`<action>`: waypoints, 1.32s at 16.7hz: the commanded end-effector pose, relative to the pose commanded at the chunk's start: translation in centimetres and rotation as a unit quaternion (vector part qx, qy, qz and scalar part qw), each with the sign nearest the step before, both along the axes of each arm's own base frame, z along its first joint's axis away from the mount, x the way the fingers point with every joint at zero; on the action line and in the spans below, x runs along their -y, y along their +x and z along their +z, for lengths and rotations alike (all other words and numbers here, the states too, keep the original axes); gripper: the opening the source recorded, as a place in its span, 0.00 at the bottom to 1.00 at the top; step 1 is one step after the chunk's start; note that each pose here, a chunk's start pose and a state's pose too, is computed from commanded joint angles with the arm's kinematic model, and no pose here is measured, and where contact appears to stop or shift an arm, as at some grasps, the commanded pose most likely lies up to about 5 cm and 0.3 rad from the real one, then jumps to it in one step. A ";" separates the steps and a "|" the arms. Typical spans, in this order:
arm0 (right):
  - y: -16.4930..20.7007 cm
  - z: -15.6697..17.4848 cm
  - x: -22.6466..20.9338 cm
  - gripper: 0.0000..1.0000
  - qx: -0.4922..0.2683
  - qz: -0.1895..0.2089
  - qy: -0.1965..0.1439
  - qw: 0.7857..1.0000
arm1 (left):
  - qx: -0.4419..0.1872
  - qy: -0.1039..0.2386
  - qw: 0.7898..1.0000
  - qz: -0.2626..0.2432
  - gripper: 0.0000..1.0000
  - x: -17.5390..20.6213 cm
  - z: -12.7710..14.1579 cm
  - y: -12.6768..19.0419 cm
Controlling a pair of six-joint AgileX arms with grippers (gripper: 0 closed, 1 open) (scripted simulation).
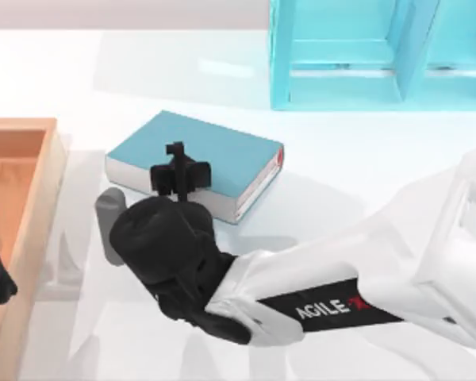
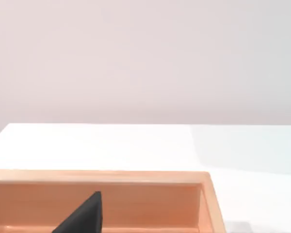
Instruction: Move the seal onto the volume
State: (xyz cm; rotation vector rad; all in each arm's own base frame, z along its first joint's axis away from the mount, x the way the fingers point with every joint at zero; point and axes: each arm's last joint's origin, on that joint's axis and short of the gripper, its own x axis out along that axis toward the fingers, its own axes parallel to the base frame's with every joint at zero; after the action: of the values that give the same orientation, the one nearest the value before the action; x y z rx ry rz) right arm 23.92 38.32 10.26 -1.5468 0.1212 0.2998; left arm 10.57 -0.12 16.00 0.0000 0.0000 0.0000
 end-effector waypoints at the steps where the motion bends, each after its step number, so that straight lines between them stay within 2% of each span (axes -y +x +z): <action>1: 0.0 0.0 0.0 0.23 0.000 0.000 0.000 1.000 | 0.000 0.000 1.000 0.000 1.00 0.0 0.0 0.0; 11: 0.0 0.0 0.0 0.98 0.000 0.000 0.000 1.000 | 0.000 0.000 1.000 0.000 1.00 0.0 0.0 0.0; 22: -0.6 0.4 -0.3 1.00 0.001 0.000 0.007 1.000 | 0.000 0.000 1.000 0.000 1.00 0.0 0.0 0.0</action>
State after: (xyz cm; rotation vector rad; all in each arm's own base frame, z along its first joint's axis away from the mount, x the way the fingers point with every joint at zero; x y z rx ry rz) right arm 23.31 38.61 10.64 -1.5338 0.1169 0.2977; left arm 10.57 -0.12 16.00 0.0000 0.0000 0.0000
